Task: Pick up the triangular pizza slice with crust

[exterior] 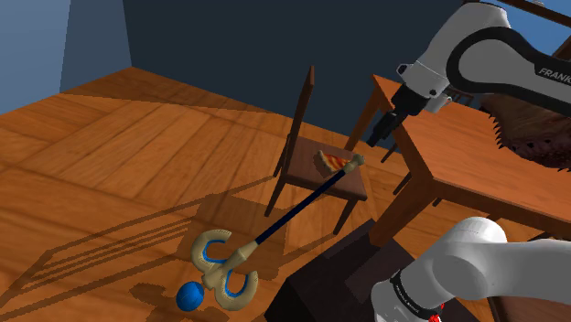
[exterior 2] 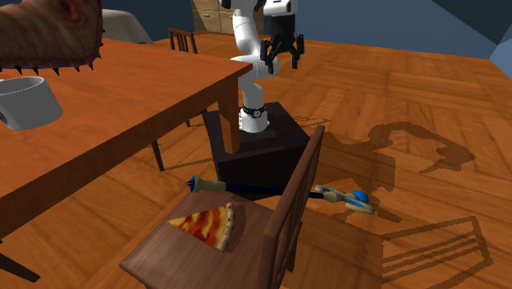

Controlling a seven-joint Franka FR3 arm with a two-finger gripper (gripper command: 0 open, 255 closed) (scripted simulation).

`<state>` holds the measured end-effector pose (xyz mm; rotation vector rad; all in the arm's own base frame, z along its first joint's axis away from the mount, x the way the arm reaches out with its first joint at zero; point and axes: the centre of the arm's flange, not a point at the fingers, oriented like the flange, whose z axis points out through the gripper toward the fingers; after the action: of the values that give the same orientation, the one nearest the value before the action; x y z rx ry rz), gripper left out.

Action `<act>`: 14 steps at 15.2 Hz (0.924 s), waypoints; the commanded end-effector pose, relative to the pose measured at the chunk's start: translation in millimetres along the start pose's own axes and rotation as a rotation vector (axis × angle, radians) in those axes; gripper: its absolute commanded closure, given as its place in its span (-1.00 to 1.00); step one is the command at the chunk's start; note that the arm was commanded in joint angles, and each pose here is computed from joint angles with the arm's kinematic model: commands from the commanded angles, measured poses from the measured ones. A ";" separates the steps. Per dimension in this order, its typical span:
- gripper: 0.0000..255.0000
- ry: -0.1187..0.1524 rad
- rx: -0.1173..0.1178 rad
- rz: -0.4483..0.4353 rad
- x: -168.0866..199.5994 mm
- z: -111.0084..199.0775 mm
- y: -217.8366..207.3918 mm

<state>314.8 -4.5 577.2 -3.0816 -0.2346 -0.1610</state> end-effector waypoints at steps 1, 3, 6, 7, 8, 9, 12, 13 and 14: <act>-1.00 0.000 0.000 0.000 0.0 0.0 0.0; -1.00 -0.001 -0.011 0.015 12.0 19.4 11.8; -1.00 -0.003 -0.027 0.039 29.6 48.3 30.3; -1.00 -0.004 -0.032 0.046 35.3 57.9 36.6; -1.00 -0.005 -0.038 0.054 41.0 67.5 43.0; -1.00 -0.006 -0.043 0.062 46.7 77.0 49.6; -1.00 -0.008 -0.059 0.085 63.3 105.4 69.7; -1.00 -0.008 -0.064 0.093 68.7 114.8 76.7; -1.00 -0.009 -0.070 0.100 74.0 124.1 83.7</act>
<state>406.3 -65.6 469.9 -3.1490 -0.0886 -0.1528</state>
